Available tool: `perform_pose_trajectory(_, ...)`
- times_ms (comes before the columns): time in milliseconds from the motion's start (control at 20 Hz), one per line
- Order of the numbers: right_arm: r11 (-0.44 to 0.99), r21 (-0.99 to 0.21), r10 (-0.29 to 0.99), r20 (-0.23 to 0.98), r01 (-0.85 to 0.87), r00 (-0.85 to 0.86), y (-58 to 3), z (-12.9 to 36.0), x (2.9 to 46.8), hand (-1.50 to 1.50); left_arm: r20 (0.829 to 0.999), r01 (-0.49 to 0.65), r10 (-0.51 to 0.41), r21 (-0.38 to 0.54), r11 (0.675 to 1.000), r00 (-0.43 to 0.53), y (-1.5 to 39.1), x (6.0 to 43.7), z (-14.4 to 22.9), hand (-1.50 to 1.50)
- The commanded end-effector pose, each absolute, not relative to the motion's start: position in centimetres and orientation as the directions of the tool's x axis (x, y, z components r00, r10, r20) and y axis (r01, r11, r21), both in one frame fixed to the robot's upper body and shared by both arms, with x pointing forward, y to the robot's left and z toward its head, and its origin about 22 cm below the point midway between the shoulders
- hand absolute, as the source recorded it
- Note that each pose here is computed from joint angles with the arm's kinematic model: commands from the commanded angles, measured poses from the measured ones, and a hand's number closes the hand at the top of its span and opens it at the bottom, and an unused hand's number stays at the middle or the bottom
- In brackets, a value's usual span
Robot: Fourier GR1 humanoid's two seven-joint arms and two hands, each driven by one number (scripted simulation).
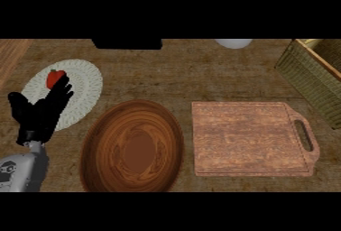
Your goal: Pick the cupcake from the cutting board and place it in the basket
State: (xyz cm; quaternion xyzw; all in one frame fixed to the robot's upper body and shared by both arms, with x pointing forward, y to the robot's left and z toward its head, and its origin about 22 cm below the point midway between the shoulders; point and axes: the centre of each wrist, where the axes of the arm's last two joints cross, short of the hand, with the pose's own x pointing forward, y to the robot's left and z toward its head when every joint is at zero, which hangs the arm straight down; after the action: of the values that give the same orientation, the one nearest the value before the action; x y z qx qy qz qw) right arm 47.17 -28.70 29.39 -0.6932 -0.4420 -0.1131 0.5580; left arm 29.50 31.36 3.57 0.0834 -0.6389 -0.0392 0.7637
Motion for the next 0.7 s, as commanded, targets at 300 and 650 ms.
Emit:
perform_pose_trajectory(300, -0.082, -0.573, 0.312, 0.762, 0.815, 0.567, -34.0, 24.7, 46.0, -1.5, 0.968, -0.049, -0.183, 0.194, 0.98, 0.17, 31.8, 30.2, 4.4, 0.0)
perform_pose_trajectory(650, -0.03, -0.588, 0.396, 0.736, 0.808, 0.55, -36.6, 25.3, 45.0, -1.5, 0.973, -0.043, -0.16, 0.169, 0.985, 0.168, 31.8, 28.5, 4.2, 0.0)
